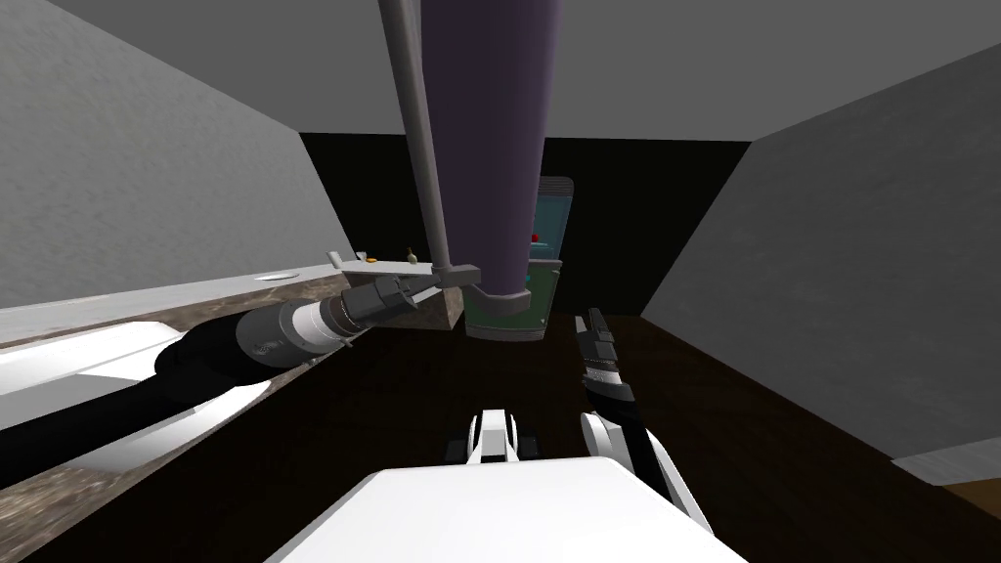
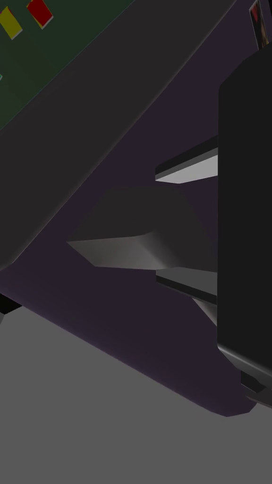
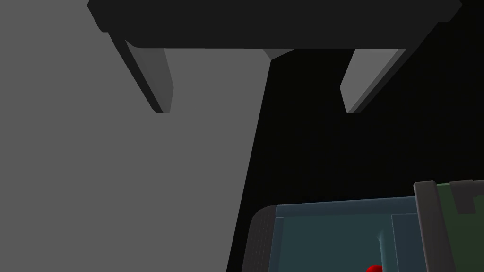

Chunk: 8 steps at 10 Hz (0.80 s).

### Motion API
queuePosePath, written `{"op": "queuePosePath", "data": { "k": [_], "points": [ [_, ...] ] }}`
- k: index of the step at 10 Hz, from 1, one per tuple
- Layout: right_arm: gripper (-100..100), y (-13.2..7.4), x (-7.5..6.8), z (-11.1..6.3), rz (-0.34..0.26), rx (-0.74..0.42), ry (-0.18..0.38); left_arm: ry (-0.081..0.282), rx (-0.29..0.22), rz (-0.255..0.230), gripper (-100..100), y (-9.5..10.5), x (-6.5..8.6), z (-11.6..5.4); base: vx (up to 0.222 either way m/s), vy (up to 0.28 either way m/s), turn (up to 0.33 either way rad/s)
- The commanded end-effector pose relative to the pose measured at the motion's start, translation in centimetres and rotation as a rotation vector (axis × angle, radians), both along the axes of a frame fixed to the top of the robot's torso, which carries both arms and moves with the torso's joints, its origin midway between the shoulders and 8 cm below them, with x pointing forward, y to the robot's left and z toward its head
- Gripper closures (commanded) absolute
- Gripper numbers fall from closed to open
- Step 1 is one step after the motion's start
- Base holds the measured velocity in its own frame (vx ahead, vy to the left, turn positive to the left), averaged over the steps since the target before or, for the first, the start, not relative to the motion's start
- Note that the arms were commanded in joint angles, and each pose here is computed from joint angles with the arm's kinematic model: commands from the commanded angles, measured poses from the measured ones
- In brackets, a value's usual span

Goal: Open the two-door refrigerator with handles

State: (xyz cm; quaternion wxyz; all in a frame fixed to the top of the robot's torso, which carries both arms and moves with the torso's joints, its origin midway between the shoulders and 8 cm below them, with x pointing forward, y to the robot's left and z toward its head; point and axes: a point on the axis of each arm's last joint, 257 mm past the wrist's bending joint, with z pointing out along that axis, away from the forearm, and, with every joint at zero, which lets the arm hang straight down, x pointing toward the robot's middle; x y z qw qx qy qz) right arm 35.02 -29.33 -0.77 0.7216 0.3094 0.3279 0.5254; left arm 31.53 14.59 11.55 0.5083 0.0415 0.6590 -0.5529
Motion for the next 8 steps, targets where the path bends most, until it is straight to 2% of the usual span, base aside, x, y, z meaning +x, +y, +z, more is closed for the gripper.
{"op": "queuePosePath", "data": {
  "k": [1,2,8],
  "points": [
    [0,0.0,0.0,0.0,0.0,0.0,0.0,-0.011,-0.007,-0.018,100,-0.2,-0.4,0.5,-0.034,0.274,-0.074],
    [0,0.0,0.0,0.0,0.0,0.0,0.0,0.0,0.001,-0.033,-100,-0.8,-0.5,1.2,-0.023,0.155,0.051],
    [0,0.0,0.0,0.0,0.0,0.001,0.0,0.0,0.002,-0.058,-100,-2.2,-0.6,4.0,0.013,-0.019,0.052]
  ]
}}
